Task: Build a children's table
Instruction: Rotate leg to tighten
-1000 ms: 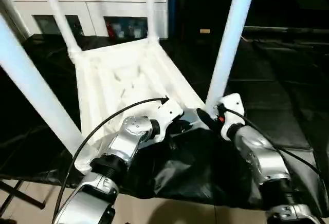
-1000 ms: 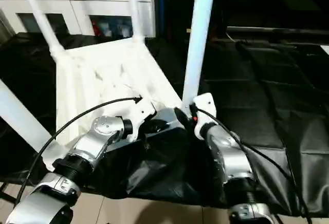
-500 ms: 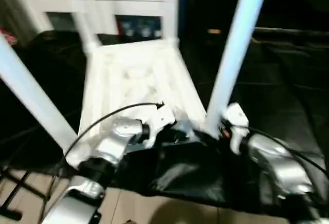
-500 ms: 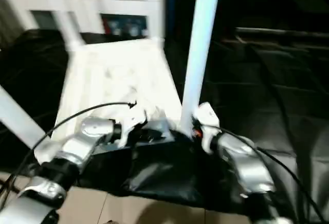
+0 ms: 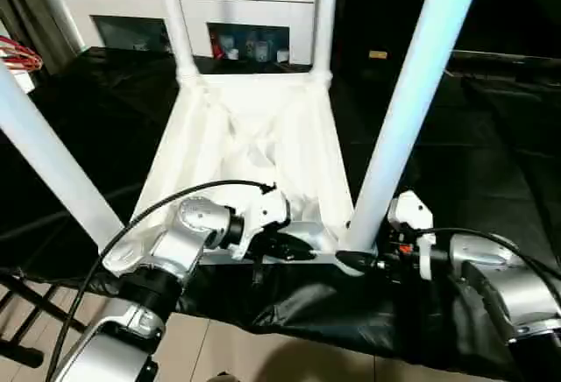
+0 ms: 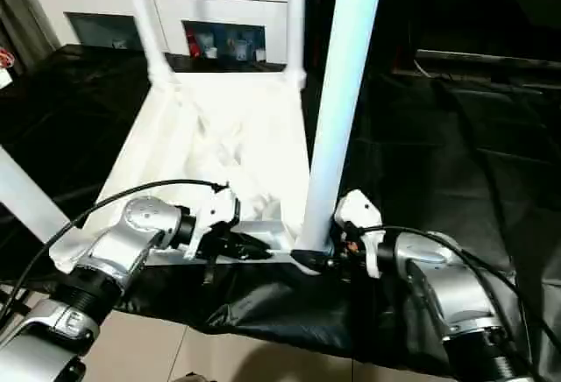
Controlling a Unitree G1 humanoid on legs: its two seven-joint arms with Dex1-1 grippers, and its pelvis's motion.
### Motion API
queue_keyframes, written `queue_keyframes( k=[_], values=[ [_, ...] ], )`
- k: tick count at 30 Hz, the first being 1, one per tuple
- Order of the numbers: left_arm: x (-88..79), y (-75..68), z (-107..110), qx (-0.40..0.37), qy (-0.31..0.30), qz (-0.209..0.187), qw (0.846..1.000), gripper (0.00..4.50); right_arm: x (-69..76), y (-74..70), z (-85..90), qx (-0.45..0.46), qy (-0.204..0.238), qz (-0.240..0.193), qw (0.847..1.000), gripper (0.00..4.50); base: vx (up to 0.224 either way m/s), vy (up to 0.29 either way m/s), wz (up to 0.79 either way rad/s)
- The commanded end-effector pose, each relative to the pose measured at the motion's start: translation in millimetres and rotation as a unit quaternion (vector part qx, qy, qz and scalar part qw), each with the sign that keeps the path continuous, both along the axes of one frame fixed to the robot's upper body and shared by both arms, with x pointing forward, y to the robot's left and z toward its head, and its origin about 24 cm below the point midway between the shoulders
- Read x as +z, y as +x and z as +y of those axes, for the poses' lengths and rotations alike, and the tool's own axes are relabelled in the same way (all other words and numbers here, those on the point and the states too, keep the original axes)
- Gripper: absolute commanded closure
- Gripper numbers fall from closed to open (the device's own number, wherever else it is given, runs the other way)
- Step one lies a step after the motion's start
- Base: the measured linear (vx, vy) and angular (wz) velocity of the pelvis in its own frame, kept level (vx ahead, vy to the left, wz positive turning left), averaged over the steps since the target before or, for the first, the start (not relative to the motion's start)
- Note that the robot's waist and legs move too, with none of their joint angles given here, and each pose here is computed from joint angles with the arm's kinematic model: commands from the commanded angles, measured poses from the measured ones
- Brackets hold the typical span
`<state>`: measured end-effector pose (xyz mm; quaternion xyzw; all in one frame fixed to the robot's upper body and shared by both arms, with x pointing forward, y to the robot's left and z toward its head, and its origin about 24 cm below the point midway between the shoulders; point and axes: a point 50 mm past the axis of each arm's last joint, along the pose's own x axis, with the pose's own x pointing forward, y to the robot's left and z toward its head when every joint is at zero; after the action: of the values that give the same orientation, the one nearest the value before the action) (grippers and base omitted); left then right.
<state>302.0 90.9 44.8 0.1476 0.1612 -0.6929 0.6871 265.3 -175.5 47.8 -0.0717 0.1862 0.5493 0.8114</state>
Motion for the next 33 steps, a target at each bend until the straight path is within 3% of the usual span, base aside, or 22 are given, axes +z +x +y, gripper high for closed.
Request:
queue_keyframes(
  k=[1, 9, 11, 13, 18, 22, 25, 26, 27, 28, 30, 33],
  values=[
    [20.6, 4.1, -12, -0.012, -0.039, -0.043, 0.998, 4.50, -4.9, -11.0, 23.1, 0.081, 0.023, 0.027, 0.996, 1.73, 0.000, 0.000, 0.00],
    [19.7, 7.3, -16, 0.024, -0.042, -0.054, 0.997, 4.50, -7.9, -8.9, 29.7, 0.053, 0.039, 0.023, 0.998, 1.85, 0.000, 0.000, 0.00],
    [20.1, 12.3, -24, 0.065, -0.045, -0.063, 0.995, 4.50, -15.5, 2.0, 34.3, -0.024, 0.019, 0.000, 1.000, 1.85, 0.000, 0.000, 0.00],
    [20.6, 15.2, -35, 0.100, -0.046, -0.068, 0.992, 4.50, -20.9, 16.9, 38.5, -0.121, 0.011, -0.020, 0.992, 1.85, 0.000, 0.000, 0.00],
    [21.3, 16.6, -54, 0.139, -0.059, -0.071, 0.986, 4.50, -22.3, 31.7, 53.0, -0.208, 0.029, -0.027, 0.977, 1.86, 0.000, 0.000, 0.00],
    [21.9, 15.0, -73, 0.141, -0.065, -0.080, 0.985, 4.50, -18.8, 44.9, 76.7, -0.277, 0.046, -0.036, 0.959, 1.86, 0.000, 0.000, 0.00],
    [21.9, 13.8, -76, 0.136, -0.061, -0.086, 0.985, 4.50, -14.8, 47.0, 86.9, -0.276, 0.050, -0.061, 0.958, 1.86, 0.000, 0.000, 0.00],
    [22.0, 13.3, -76, 0.135, -0.062, -0.087, 0.985, 4.50, -13.1, 46.8, 88.8, -0.271, 0.057, -0.067, 0.959, 1.30, 0.000, 0.000, 0.00],
    [22.2, 12.9, -75, 0.132, -0.063, -0.087, 0.985, 4.50, -12.0, 46.3, 89.1, -0.266, 0.065, -0.067, 0.959, 1.16, 0.000, 0.000, 0.00],
    [22.8, 11.1, -72, 0.120, -0.068, -0.089, 0.986, 4.50, -10.0, 43.5, 85.3, -0.250, 0.091, -0.049, 0.963, 1.16, 0.000, 0.000, 0.00],
    [22.5, 10.8, -69, 0.115, -0.068, -0.090, 0.987, 4.50, -9.3, 40.8, 82.5, -0.231, 0.098, -0.039, 0.967, 0.94, 0.000, 0.000, 0.00],
    [23.3, 10.3, -60, 0.103, -0.076, -0.093, 0.987, 4.50, -11.3, 31.2, 73.9, -0.170, 0.073, -0.038, 0.982, 0.68, 0.000, 0.000, 0.00]
  ],
)
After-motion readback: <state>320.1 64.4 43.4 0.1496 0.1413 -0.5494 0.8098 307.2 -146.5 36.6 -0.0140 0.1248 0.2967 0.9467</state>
